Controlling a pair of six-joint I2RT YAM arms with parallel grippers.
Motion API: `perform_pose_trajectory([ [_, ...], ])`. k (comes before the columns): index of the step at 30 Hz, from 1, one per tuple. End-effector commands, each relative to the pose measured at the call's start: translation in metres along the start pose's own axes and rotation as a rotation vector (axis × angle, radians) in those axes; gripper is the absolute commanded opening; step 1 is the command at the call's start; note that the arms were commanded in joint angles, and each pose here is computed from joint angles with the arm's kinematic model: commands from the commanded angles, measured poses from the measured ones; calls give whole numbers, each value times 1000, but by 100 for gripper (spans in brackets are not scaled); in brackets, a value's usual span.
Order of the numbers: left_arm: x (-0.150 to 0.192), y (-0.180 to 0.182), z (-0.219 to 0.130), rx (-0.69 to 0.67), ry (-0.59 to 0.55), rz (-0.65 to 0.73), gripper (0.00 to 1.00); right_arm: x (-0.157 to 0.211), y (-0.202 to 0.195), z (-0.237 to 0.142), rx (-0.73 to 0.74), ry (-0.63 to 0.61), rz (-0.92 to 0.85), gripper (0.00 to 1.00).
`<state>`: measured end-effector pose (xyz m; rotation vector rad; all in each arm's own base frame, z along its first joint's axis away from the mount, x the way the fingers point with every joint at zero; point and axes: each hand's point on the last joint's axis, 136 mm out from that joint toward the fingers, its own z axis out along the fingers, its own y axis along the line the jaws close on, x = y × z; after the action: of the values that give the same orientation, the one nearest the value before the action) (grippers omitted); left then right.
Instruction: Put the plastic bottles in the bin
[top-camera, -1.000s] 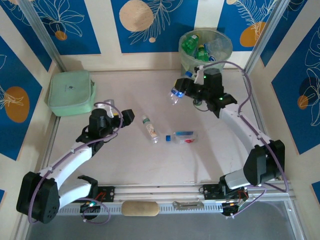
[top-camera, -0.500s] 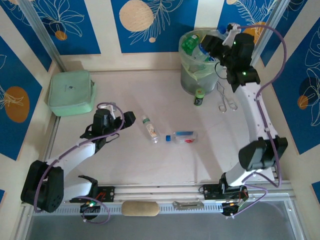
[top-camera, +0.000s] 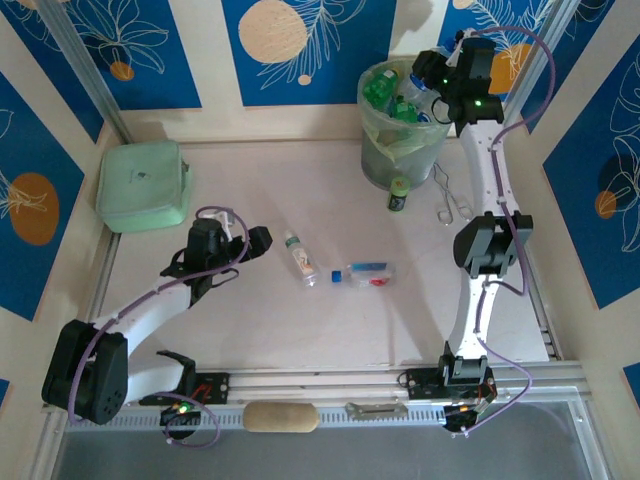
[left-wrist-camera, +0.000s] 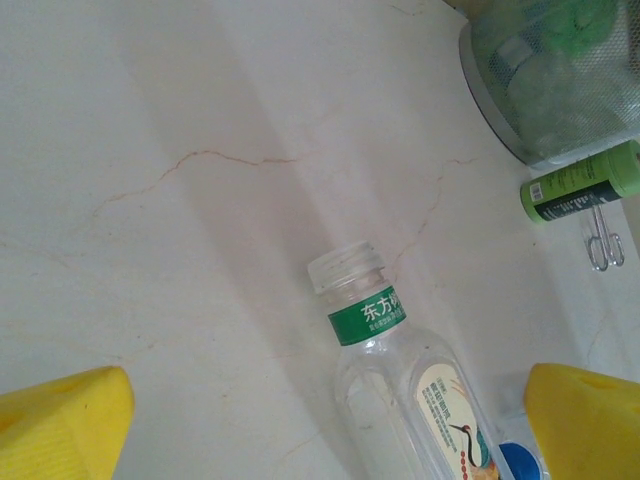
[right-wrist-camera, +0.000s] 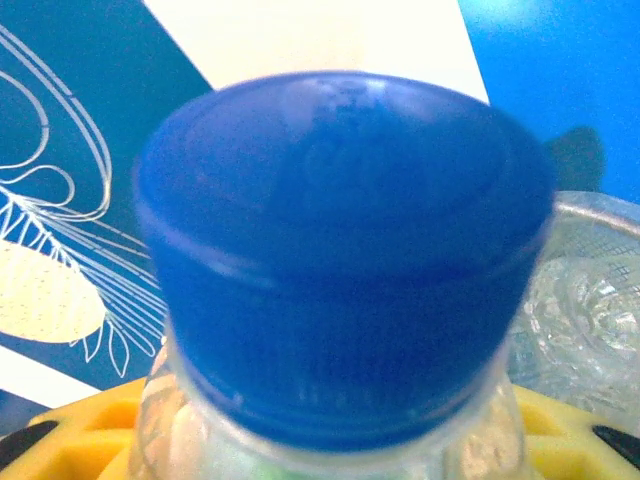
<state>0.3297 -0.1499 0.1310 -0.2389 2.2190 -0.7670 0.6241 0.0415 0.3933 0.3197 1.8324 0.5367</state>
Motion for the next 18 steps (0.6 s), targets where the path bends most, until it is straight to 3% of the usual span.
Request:
perform_pose_trajectory([
  [1,0,-3,-2,15,14,6,100,14,-4,6,12,73,42,48],
  [10,1,-1,-9,-1,16,16,100,36,-21,30,3,125,118,52],
  [12,1,-1,-10,-2,14,17,100,33,-21,30,-12,123,130,61],
  [17,2,-1,-11,0,14,10,100,17,-21,19,-14,99,135,100],
  [18,1,-2,-11,2,14,10,100,12,-19,15,-14,90,128,99],
])
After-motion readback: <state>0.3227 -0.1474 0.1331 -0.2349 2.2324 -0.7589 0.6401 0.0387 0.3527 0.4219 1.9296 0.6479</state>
